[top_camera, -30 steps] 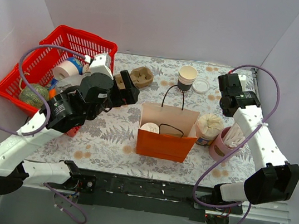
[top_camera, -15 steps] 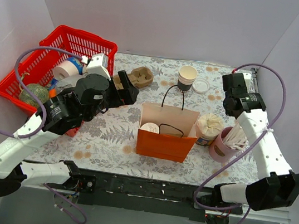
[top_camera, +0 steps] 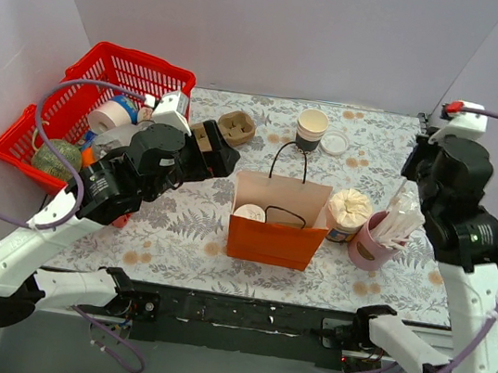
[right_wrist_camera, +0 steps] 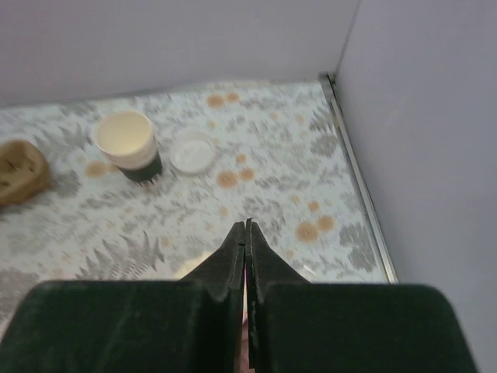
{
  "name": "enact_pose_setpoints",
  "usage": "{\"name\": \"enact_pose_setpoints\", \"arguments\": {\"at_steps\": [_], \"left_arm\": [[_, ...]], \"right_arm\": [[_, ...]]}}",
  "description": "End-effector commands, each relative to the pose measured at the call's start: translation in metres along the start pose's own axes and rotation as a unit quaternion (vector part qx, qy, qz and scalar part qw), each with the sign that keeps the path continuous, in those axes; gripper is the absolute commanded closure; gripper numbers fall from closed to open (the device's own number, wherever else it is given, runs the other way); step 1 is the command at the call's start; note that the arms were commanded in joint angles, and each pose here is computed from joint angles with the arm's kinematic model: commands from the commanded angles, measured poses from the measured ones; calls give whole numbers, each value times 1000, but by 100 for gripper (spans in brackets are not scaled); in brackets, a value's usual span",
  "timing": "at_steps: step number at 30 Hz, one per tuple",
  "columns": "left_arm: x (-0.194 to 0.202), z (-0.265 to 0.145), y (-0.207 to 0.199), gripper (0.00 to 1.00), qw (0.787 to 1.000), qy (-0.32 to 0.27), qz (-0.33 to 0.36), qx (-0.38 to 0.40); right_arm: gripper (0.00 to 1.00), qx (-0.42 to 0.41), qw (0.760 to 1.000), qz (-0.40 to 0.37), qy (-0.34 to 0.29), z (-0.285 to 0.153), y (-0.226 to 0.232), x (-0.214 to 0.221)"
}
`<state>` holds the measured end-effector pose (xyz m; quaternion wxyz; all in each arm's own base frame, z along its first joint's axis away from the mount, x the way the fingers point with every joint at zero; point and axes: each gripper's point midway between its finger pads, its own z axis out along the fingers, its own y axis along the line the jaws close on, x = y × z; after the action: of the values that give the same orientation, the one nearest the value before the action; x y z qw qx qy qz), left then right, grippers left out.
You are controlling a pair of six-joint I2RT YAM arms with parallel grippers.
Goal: Pack the takeout coffee
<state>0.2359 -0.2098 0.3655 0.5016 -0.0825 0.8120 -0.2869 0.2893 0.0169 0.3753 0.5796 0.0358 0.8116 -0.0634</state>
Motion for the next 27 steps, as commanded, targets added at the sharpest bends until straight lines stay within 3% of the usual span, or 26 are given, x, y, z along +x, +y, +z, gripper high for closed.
{"name": "enact_pose_setpoints", "arguments": {"at_steps": [1,3,6,11,13,19,27], "left_arm": [[4,2,-16,2,999,13,-5,40],[7,4,-20,2,999,18,-4,48],[12,7,-22,2,998,27,-4,53],[20,9,-29,2,996,44,-1,73],[22,11,-29,2,996,47,-2,71],[29,14,-24,2,997,57,1,60],[32,15,-23,2,996,60,0,61]], "right_arm": [[99,-103,972,51,-204,-55,14,-92],[99,-126,952,59,-272,-82,12,-117],[99,-156,930,55,-327,-111,14,-139],[99,-233,898,35,-370,-142,34,-158],[99,-295,875,33,-384,-160,52,-162],[99,-463,809,28,-360,-192,103,-154],[99,-589,737,26,-330,-203,142,-142]]}}
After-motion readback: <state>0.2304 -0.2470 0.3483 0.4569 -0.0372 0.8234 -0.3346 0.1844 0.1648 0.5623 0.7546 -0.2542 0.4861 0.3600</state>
